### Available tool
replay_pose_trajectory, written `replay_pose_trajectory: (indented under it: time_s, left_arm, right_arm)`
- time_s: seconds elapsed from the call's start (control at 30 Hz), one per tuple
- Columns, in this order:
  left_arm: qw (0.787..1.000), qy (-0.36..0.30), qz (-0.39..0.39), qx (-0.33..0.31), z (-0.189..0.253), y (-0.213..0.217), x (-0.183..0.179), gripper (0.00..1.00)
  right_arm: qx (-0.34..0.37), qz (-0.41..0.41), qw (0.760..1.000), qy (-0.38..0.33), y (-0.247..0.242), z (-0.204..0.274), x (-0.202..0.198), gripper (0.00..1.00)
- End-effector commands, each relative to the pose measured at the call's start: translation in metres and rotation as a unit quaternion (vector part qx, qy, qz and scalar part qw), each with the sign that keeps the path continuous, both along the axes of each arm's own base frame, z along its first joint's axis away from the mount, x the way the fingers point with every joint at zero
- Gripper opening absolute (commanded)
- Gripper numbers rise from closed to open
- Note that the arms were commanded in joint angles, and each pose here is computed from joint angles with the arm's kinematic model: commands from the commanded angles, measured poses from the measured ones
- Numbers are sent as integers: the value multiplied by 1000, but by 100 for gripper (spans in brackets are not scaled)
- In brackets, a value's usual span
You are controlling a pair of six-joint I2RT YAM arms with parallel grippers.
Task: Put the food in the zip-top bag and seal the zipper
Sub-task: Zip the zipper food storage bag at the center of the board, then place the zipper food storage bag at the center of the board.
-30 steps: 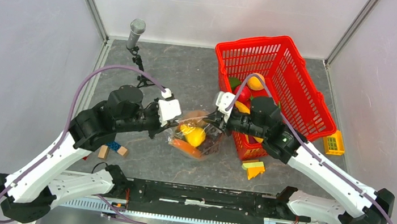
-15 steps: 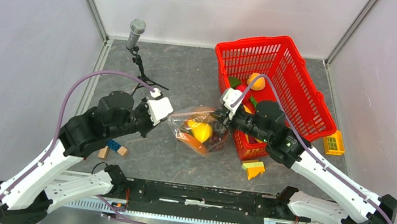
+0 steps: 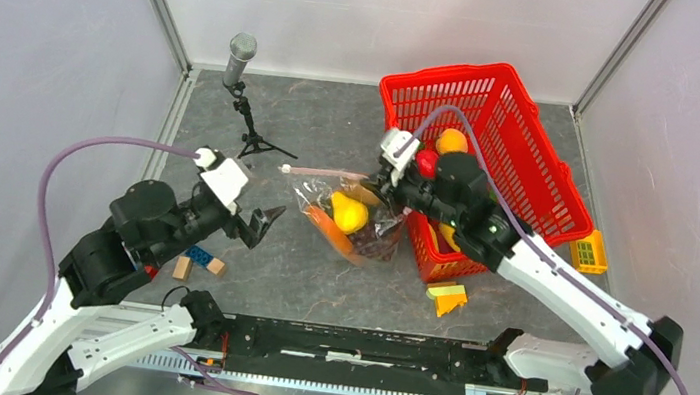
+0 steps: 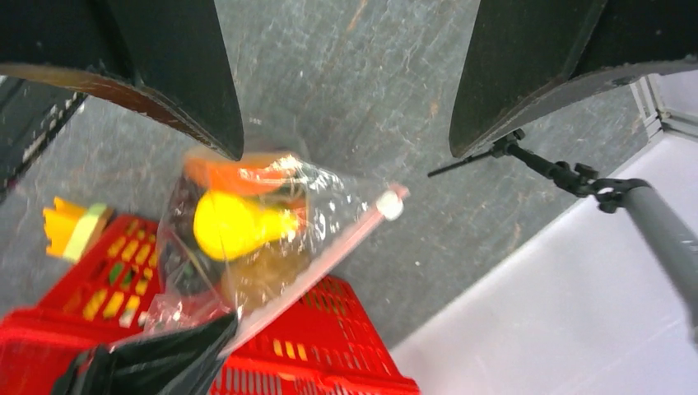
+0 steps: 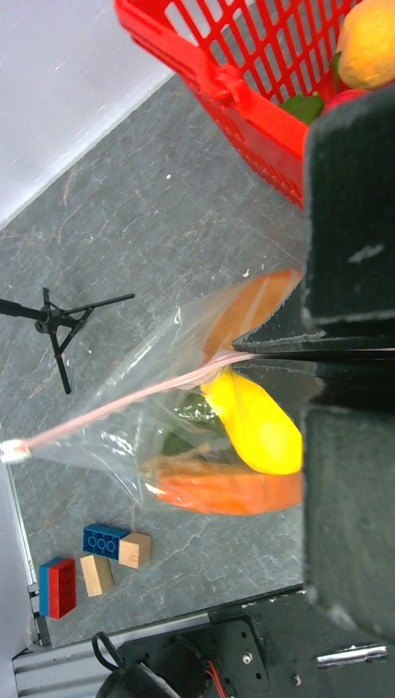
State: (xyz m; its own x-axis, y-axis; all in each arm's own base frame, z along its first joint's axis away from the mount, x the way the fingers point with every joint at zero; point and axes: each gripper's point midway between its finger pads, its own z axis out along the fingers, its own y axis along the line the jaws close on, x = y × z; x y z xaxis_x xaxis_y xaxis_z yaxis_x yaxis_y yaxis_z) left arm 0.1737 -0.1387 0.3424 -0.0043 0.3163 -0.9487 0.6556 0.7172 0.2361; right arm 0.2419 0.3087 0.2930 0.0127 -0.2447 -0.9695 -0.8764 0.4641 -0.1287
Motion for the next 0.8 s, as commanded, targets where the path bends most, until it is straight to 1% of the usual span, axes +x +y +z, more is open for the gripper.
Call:
replay_pose_trajectory:
  time_s: [0.0,0.07,0.13,0.2,0.27,0.33,0.37,0.47,0.53,0.57,0.6,0.63,0.67,0.7,0.73,0.77]
  left_arm:
    - [994,-26,58,-93,35,8,11,100]
    - [991,-29,75,-104,38,13,13,100]
    - [988,-35,91,-120,43,20,13,100]
    - [984,-46,105,-137,50,28,12,100]
    - [979,-57,122,-154,56,37,11,100]
    - [975,-64,133,-169,62,46,7,100]
    - [973,-66,134,-175,65,49,5,100]
    - [973,-68,126,-181,70,51,-1,100]
    - [975,-65,119,-176,71,48,-2,100]
    - [977,-62,113,-173,71,45,-1,100]
    - [978,-59,109,-169,69,42,0,100]
    - [979,-56,106,-165,68,38,2,100]
    - [980,-54,104,-163,66,35,4,100]
    - [980,-50,103,-161,64,31,7,100]
    - [980,-48,102,-162,62,28,9,100]
    - [980,-45,100,-164,61,25,10,100]
  right_arm:
    - [63,12,996,-67,26,88,21,0]
    - [47,12,995,-83,35,102,33,0]
    - [36,23,993,-109,45,126,41,0]
    - [29,24,992,-117,53,138,51,0]
    - [15,49,993,-107,62,128,48,0]
    - [-14,96,992,-81,67,87,30,0]
    - [-35,122,990,-64,68,58,14,0]
    - [-85,191,978,-25,58,-21,-41,0]
    - [-105,241,965,-5,51,-51,-81,1]
    - [-110,263,958,3,47,-60,-99,6]
    - [-112,286,952,10,44,-67,-114,17]
    - [-117,305,945,14,41,-74,-128,38]
    - [-118,311,943,13,38,-75,-135,55]
    - [-114,305,945,13,35,-75,-136,64]
    - [-100,295,950,3,33,-68,-135,69]
    - [-87,282,955,-10,30,-60,-133,73]
